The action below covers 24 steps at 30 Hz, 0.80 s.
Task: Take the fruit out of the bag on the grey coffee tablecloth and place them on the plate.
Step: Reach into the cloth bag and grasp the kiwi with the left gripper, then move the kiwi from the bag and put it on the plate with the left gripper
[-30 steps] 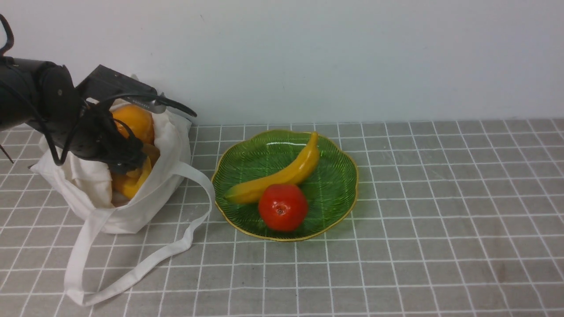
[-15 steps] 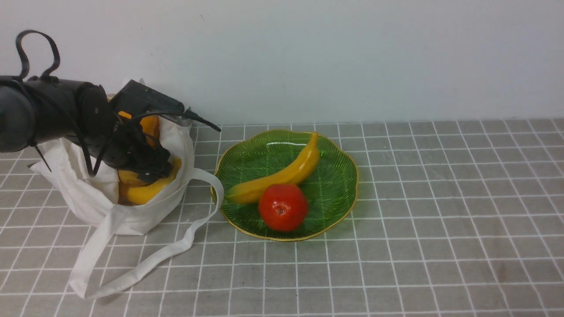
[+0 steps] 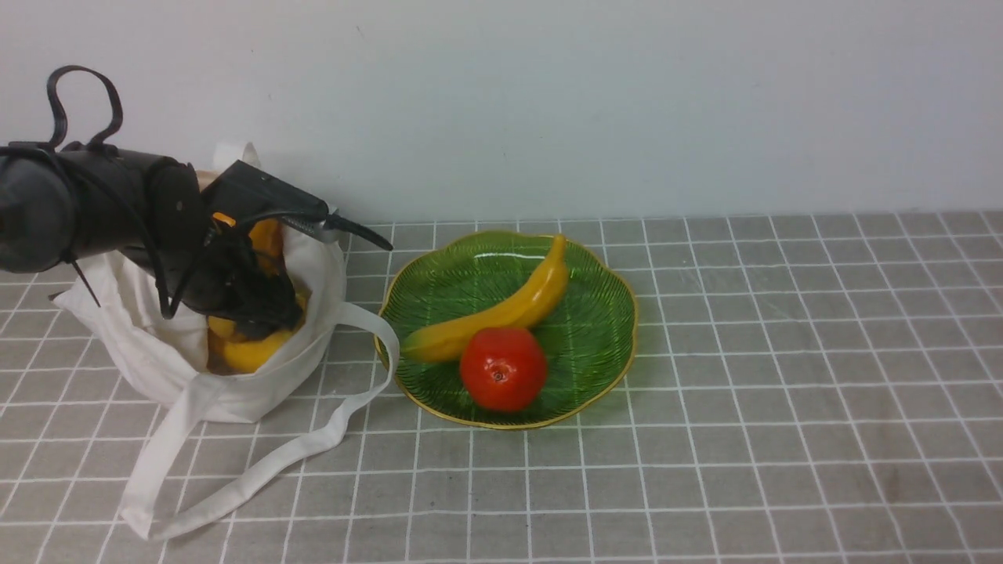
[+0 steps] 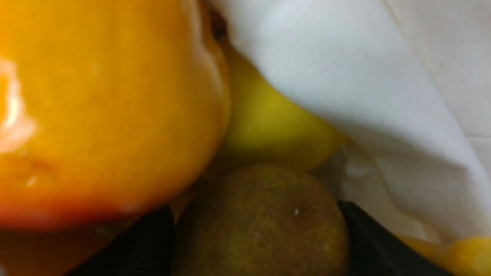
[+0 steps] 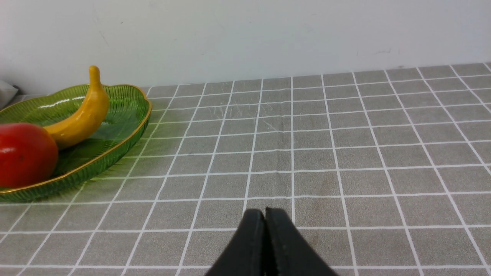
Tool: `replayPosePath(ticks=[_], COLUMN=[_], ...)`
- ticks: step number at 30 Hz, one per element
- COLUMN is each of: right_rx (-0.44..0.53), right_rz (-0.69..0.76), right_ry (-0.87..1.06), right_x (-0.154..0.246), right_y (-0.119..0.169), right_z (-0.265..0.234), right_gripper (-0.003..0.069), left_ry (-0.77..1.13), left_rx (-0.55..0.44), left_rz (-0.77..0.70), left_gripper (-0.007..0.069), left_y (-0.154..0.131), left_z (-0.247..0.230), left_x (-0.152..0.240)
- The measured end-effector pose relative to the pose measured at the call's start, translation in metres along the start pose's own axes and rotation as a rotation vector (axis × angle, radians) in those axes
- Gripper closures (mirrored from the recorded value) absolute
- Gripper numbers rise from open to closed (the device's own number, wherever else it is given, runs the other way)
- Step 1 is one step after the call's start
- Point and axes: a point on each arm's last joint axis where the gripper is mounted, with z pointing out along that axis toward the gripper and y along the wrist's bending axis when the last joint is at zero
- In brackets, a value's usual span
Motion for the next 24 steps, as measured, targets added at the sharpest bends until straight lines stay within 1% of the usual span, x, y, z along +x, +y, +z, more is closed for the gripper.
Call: replayPosePath(ticks=[2, 3, 4, 5, 7, 9, 10, 12, 13, 14, 16, 19, 21, 23, 24], right_rx=[0.000, 0.000, 0.000, 0.000, 0.000, 0.000, 0.000, 0.000, 0.000, 0.000, 0.000, 0.000, 0.000, 0.000, 0.000], right_rz=[0.000, 0.000, 0.000, 0.000, 0.000, 0.000, 0.000, 0.000, 0.000, 0.000, 0.000, 0.000, 0.000, 0.000, 0.000], right_ry=[0.000, 0.000, 0.000, 0.000, 0.000, 0.000, 0.000, 0.000, 0.000, 0.000, 0.000, 0.000, 0.000, 0.000, 0.000], right_x=[0.000, 0.000, 0.000, 0.000, 0.000, 0.000, 0.000, 0.000, 0.000, 0.000, 0.000, 0.000, 0.000, 0.000, 0.000], right_y=[0.000, 0.000, 0.000, 0.000, 0.000, 0.000, 0.000, 0.000, 0.000, 0.000, 0.000, 0.000, 0.000, 0.000, 0.000], right_z=[0.000, 0.000, 0.000, 0.000, 0.000, 0.000, 0.000, 0.000, 0.000, 0.000, 0.000, 0.000, 0.000, 0.000, 0.000], right_gripper=[0.0671, 0.0671, 0.0671, 0.0671, 0.0671, 0.0671, 0.0671, 0.0671, 0.0671, 0.0671, 0.0671, 0.0671, 0.0671, 0.0671, 0.0671], left_ry=[0.025, 0.024, 0.023, 0.022, -0.032, -0.108, -0.171, -0.283, -0.301, -0.348, -0.417, -0.439, -0.422, -0.380, -0.376], left_rx=[0.006, 0.007, 0.013, 0.013, 0.046, 0.098, 0.145, 0.238, 0.243, 0.274, 0.307, 0.302, 0.306, 0.317, 0.318], left_rz=[-0.035, -0.038, -0.093, -0.093, -0.206, -0.276, -0.306, -0.309, -0.307, -0.282, -0.173, -0.083, -0.082, -0.130, -0.136], left_gripper=[0.0160, 0.0160, 0.0160, 0.0160, 0.0160, 0.0160, 0.0160, 0.0160, 0.0160, 0.0160, 0.0160, 0.0160, 0.0160, 0.0160, 0.0160], left_y=[0.001, 0.001, 0.003, 0.003, 0.003, -0.002, -0.010, -0.029, -0.031, -0.041, -0.064, -0.080, -0.090, -0.097, -0.097], left_z=[-0.016, -0.016, -0.035, -0.037, -0.070, -0.097, -0.114, -0.137, -0.139, -0.143, -0.141, -0.120, -0.094, -0.062, -0.059], left_x=[-0.002, -0.002, -0.006, -0.006, -0.014, -0.023, -0.030, -0.042, -0.044, -0.050, -0.061, -0.069, -0.073, -0.074, -0.074])
